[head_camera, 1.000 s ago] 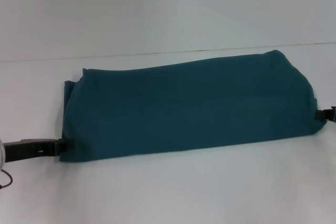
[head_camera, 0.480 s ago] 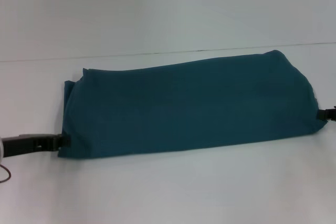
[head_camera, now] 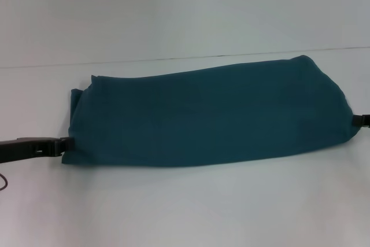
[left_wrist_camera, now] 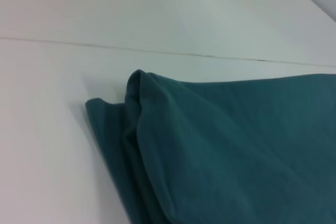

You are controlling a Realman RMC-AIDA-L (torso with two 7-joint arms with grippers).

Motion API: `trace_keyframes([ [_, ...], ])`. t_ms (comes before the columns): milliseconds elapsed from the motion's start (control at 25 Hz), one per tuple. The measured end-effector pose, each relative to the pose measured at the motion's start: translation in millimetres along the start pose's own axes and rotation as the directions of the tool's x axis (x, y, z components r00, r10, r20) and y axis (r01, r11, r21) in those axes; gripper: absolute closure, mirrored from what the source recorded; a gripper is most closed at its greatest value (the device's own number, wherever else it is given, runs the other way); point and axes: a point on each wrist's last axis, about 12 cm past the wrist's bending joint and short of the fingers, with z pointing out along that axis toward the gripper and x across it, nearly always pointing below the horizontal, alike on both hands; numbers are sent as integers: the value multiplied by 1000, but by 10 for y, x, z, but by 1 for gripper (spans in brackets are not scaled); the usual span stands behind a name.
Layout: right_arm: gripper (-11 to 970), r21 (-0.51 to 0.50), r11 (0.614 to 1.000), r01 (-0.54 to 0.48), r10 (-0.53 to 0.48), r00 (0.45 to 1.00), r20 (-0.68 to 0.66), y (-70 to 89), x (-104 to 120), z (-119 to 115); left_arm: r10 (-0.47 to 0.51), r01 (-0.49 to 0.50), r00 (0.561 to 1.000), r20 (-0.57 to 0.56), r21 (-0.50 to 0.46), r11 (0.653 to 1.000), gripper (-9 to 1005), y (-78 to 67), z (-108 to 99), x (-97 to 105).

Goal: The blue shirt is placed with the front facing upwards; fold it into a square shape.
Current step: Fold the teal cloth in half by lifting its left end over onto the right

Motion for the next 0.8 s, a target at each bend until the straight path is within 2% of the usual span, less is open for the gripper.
trace_keyframes([
  [800,960,18,999,-28,27,1000,5,-68,53,-53,-3,3,1000,7,-16,1000,994,37,-49,-2],
])
